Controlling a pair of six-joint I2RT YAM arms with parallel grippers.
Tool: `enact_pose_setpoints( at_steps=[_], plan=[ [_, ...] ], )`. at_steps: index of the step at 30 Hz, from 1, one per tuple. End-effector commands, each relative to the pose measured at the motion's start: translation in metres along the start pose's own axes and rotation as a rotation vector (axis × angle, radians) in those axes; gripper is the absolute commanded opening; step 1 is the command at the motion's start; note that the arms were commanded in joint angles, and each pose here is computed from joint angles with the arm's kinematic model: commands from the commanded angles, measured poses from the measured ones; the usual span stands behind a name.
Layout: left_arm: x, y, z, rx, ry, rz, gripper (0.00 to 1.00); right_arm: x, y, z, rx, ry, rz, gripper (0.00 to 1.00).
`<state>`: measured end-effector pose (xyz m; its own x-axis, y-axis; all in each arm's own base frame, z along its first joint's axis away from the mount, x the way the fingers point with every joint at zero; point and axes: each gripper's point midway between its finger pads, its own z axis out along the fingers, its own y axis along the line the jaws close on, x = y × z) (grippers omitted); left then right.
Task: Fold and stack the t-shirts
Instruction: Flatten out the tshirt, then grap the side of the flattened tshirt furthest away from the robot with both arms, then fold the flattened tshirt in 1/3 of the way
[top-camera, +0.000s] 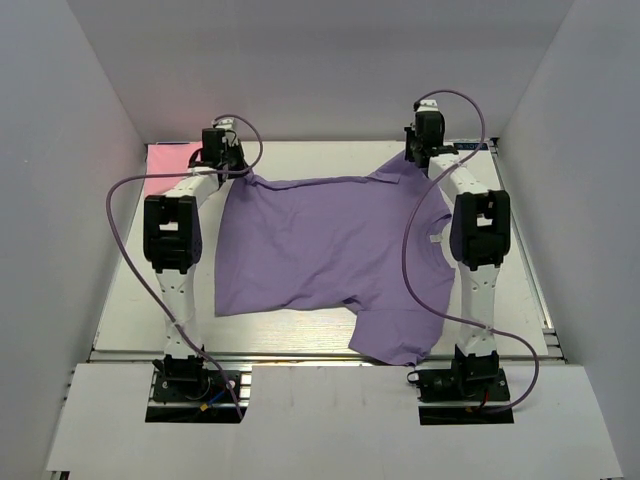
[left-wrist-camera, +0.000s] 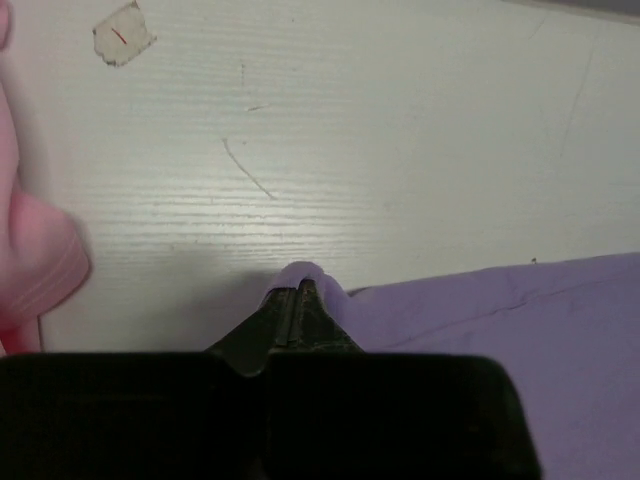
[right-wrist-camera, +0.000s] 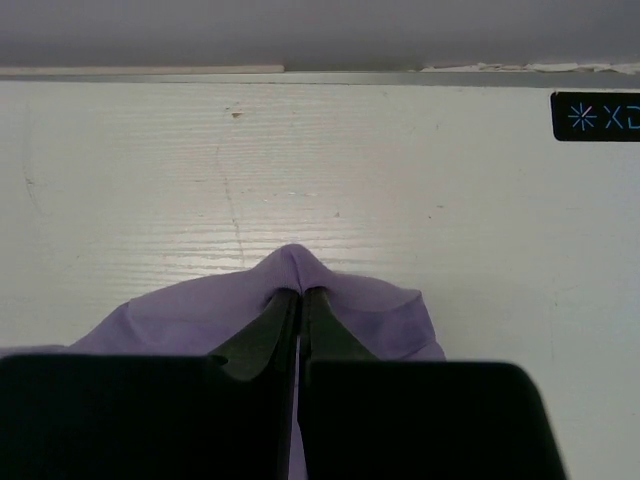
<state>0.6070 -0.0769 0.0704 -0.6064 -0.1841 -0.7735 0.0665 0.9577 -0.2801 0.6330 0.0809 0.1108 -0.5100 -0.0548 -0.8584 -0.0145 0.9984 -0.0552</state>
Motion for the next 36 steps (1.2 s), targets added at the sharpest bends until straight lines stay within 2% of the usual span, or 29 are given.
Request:
enact_pose_setpoints(
  at_steps=[1,2,5,6,7,9,10,11,12,13,15,16,17,18,22,23,28,36],
  plan=[
    [-0.041,-0.017,-0.023,0.050,-0.084,0.010,0.00,-0.052,-0.001,-0.027,-0.044,-0.088,0.071,0.00],
    [-0.050,-0.018,-0.034,0.041,-0.106,0.013,0.00,-0.047,-0.004,-0.035,-0.054,-0.047,0.090,0.00],
    [-0.045,-0.012,-0.049,0.018,-0.103,0.006,0.00,-0.058,-0.006,-0.060,-0.069,-0.030,0.145,0.00],
    [-0.046,-0.008,-0.061,0.010,-0.104,0.010,0.00,-0.035,-0.005,-0.066,-0.071,0.054,0.149,0.00],
    [-0.045,-0.009,-0.066,0.008,-0.095,0.008,0.00,-0.048,-0.007,-0.084,-0.071,0.036,0.166,0.00],
    [-0.034,-0.008,-0.075,0.001,-0.063,0.020,0.00,-0.015,-0.013,-0.094,-0.048,0.140,0.173,0.00],
    [-0.038,-0.010,-0.085,0.002,-0.069,0.021,0.00,-0.025,-0.014,-0.113,-0.042,0.120,0.195,0.00],
    [-0.039,-0.006,-0.089,-0.005,-0.073,0.017,0.00,-0.009,-0.018,-0.118,-0.024,0.167,0.199,0.00],
    [-0.028,-0.002,-0.092,-0.020,-0.047,0.020,0.00,-0.010,-0.024,-0.132,-0.004,0.173,0.204,0.00],
    [-0.027,-0.003,-0.097,-0.020,-0.048,0.021,0.00,0.014,-0.024,-0.136,0.008,0.231,0.216,0.00],
    [-0.020,0.001,-0.110,-0.030,-0.036,0.022,0.00,0.011,-0.027,-0.161,0.006,0.235,0.226,0.00],
    [-0.019,0.000,-0.114,-0.030,-0.036,0.022,0.00,0.029,-0.028,-0.165,0.013,0.279,0.228,0.00],
    [-0.006,0.002,-0.117,-0.036,-0.009,0.017,0.00,0.021,-0.032,-0.179,0.023,0.256,0.238,0.00],
    [-0.012,-0.001,-0.127,-0.032,-0.028,0.020,0.00,0.025,-0.033,-0.184,0.027,0.263,0.235,0.00],
    [-0.001,0.006,-0.150,-0.070,-0.017,0.011,0.00,0.050,-0.044,-0.208,0.077,0.316,0.238,0.00],
    [0.014,0.009,-0.154,-0.088,0.022,-0.013,0.00,0.064,-0.044,-0.214,0.078,0.347,0.238,0.00],
    [0.031,0.010,-0.176,-0.116,0.054,-0.042,0.00,0.077,-0.044,-0.236,0.071,0.376,0.244,0.00],
    [0.056,0.043,-0.206,-0.309,0.081,-0.125,0.00,0.102,-0.064,-0.260,0.159,0.435,0.229,0.00]
  ],
)
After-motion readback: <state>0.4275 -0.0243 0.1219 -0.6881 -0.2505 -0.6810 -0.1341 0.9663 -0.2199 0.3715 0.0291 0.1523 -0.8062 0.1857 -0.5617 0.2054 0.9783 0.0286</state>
